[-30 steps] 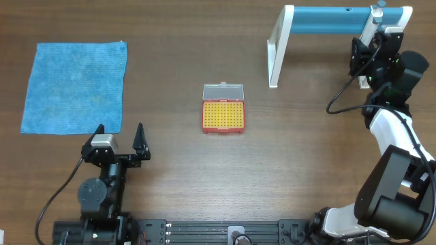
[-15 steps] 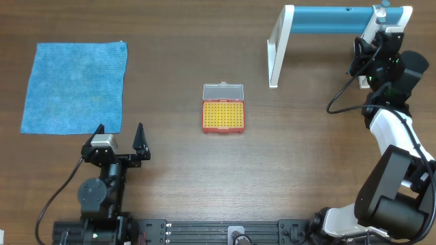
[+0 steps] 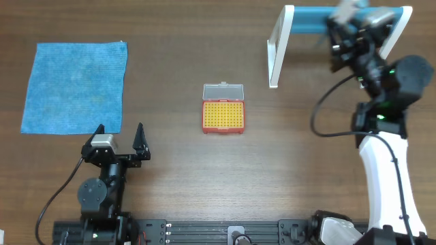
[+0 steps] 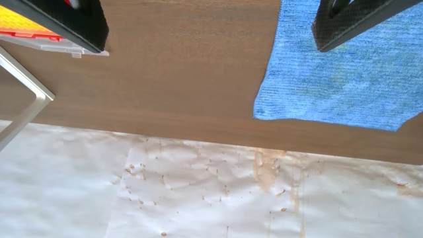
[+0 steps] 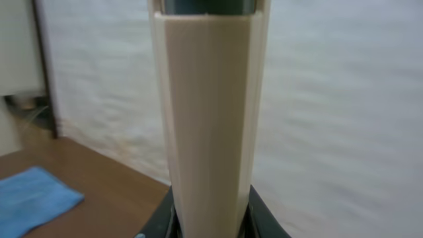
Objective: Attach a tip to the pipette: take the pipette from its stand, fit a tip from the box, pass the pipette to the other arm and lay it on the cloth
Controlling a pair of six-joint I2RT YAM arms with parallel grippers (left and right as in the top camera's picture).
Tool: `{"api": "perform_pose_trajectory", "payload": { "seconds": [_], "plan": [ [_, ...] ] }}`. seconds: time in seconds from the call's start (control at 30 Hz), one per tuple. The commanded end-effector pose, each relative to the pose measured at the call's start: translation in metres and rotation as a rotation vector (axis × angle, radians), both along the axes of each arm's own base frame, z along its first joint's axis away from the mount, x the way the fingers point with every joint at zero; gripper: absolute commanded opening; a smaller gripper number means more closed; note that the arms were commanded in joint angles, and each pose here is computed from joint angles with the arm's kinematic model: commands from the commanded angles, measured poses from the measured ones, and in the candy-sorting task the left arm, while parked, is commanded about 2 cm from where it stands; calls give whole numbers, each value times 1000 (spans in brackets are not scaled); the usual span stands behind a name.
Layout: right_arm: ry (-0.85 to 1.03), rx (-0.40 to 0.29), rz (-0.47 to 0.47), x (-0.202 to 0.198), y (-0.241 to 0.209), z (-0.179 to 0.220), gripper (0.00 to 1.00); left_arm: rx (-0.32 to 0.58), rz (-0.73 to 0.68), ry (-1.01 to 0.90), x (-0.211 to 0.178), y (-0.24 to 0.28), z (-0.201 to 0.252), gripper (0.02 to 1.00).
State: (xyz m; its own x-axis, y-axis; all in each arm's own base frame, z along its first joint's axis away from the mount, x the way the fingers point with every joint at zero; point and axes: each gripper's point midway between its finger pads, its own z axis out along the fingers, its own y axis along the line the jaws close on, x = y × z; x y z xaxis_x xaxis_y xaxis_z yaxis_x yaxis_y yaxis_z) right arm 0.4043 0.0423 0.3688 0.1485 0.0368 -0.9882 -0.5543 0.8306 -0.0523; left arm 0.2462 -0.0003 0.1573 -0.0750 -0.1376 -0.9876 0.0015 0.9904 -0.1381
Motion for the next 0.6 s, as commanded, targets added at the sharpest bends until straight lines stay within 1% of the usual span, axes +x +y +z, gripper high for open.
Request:
{"api": "perform_pose_trajectory", "payload": {
  "seconds": [0.03, 0.1, 0.13, 0.17, 0.2, 0.23, 0.33, 0.37, 0.4, 0.43, 0.5, 0.6],
  "plan": [
    [37, 113, 362, -54, 132, -28, 77, -7, -16, 3, 0, -3, -1, 998],
    [98, 144, 354, -64, 167, -54, 75, -7, -16, 3, 0, -3, -1, 996],
    [64, 118, 378, -78, 191, -69, 75, -7, -16, 3, 0, -3, -1, 996],
    [44, 109, 414, -87, 205, -81, 75, -7, -16, 3, 0, -3, -1, 998],
    [77, 101, 426, -84, 212, -99, 75, -7, -16, 3, 0, -3, -1, 998],
    [103, 84, 422, -79, 215, -115, 75, -7, -16, 3, 0, -3, -1, 998],
    [60, 27, 411, -68, 220, -139, 75, -7, -16, 3, 0, -3, -1, 998],
    [65, -11, 406, -64, 222, -154, 75, -7, -16, 3, 0, -3, -1, 996],
    [67, -28, 404, -63, 223, -160, 75, -7, -16, 3, 0, -3, -1, 996],
    [47, -81, 396, -60, 223, -172, 75, -7, -16, 3, 0, -3, -1, 998],
    [15, -128, 390, -59, 224, -177, 75, -7, -16, 3, 0, -3, -1, 998],
    [41, -142, 368, -54, 218, -184, 75, -7, -16, 3, 0, -3, -1, 998]
  ]
}}
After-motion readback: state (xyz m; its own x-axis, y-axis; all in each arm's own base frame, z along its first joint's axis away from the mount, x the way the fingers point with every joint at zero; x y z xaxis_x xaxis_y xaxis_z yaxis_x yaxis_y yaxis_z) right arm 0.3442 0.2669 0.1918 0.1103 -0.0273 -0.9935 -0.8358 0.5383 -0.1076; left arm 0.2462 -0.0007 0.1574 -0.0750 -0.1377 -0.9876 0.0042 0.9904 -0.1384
